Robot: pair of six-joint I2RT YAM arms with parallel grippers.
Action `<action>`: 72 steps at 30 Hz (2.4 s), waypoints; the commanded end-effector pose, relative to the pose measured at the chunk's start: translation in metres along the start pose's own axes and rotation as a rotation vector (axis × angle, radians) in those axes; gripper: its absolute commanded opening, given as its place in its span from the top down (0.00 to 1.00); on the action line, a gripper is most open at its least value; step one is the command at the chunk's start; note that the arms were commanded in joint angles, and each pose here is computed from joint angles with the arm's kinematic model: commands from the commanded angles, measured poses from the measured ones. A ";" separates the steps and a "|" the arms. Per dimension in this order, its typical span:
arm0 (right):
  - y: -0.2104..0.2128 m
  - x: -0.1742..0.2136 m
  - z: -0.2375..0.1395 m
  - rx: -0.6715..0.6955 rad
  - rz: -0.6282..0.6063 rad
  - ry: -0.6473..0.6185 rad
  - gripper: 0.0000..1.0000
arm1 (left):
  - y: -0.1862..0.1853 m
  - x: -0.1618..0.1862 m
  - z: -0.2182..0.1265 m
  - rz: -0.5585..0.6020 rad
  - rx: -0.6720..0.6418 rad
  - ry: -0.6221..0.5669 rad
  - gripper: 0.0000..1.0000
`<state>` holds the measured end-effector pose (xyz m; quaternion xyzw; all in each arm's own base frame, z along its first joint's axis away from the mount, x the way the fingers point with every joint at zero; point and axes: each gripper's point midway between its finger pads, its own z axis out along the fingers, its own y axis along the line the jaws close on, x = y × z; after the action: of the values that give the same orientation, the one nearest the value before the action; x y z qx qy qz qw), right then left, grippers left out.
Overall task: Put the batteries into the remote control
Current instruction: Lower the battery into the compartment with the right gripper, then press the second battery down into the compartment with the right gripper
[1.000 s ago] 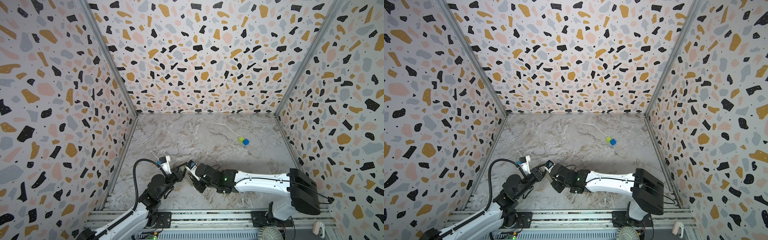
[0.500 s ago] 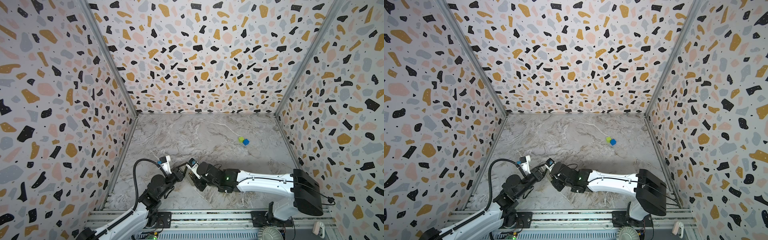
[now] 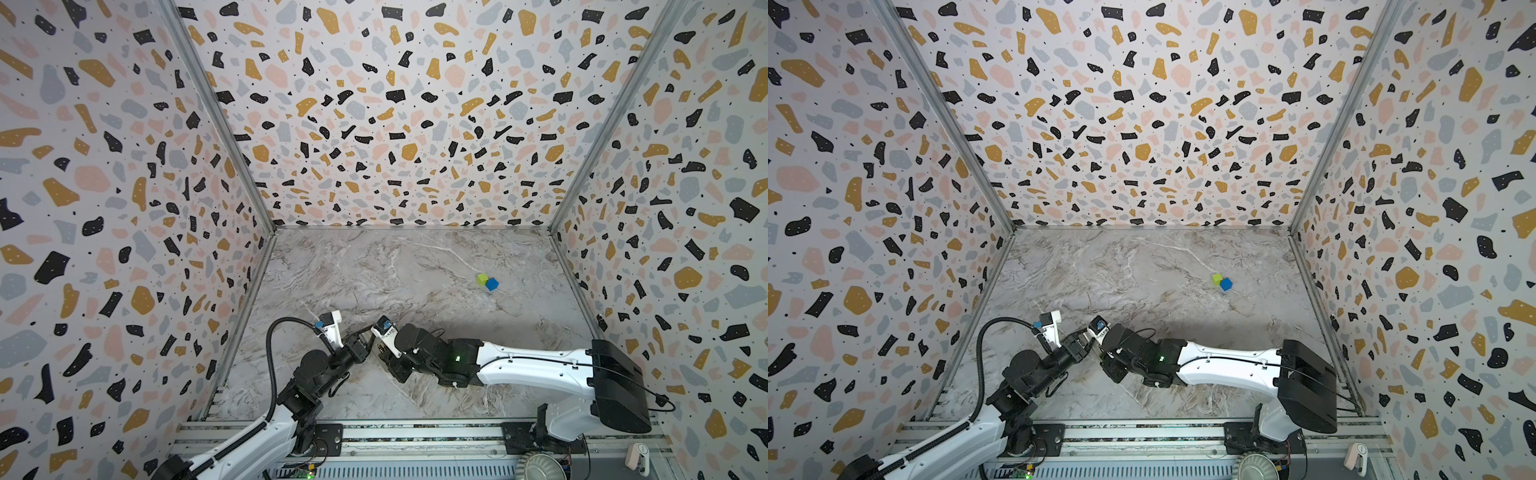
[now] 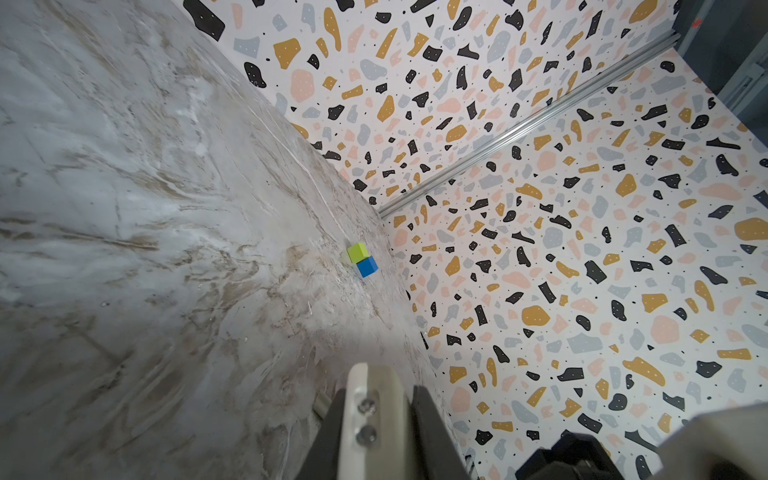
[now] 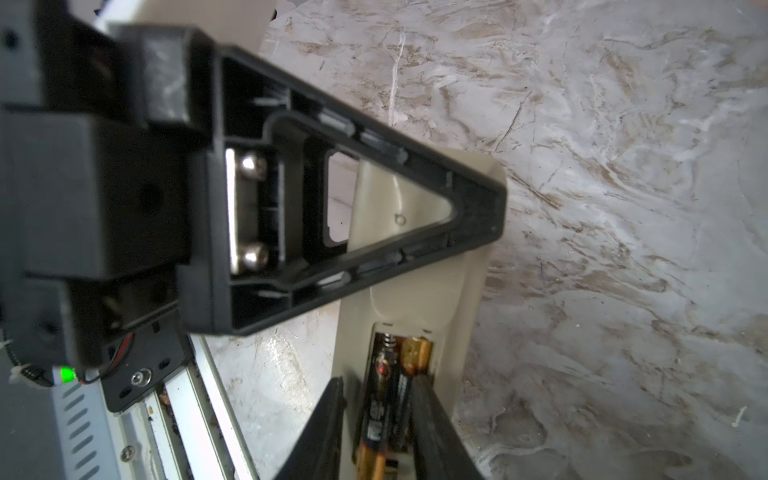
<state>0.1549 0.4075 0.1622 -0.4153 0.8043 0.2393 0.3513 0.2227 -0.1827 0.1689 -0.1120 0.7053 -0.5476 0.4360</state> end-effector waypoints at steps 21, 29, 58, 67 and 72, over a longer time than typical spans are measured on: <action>0.043 0.022 -0.093 -0.074 -0.564 -0.082 0.44 | -0.021 0.033 -0.006 0.027 0.130 0.183 1.00; 0.044 0.034 -0.084 -0.102 -0.711 -0.063 0.49 | -0.031 0.037 -0.007 0.023 0.169 0.218 1.00; 0.053 0.034 -0.080 -0.166 -0.795 -0.067 0.53 | -0.043 0.047 -0.005 0.054 0.209 0.301 1.00; 0.046 0.039 -0.080 -0.161 -0.812 -0.060 0.53 | -0.047 0.048 -0.007 0.049 0.224 0.314 1.00; 0.046 0.042 -0.078 -0.168 -0.828 -0.052 0.56 | -0.049 0.049 -0.008 0.052 0.233 0.324 1.00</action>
<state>0.0726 0.3627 0.1842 -0.7184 0.5442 0.1508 0.4063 0.1744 -0.2221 0.1597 0.0180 0.7275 -0.6056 0.3220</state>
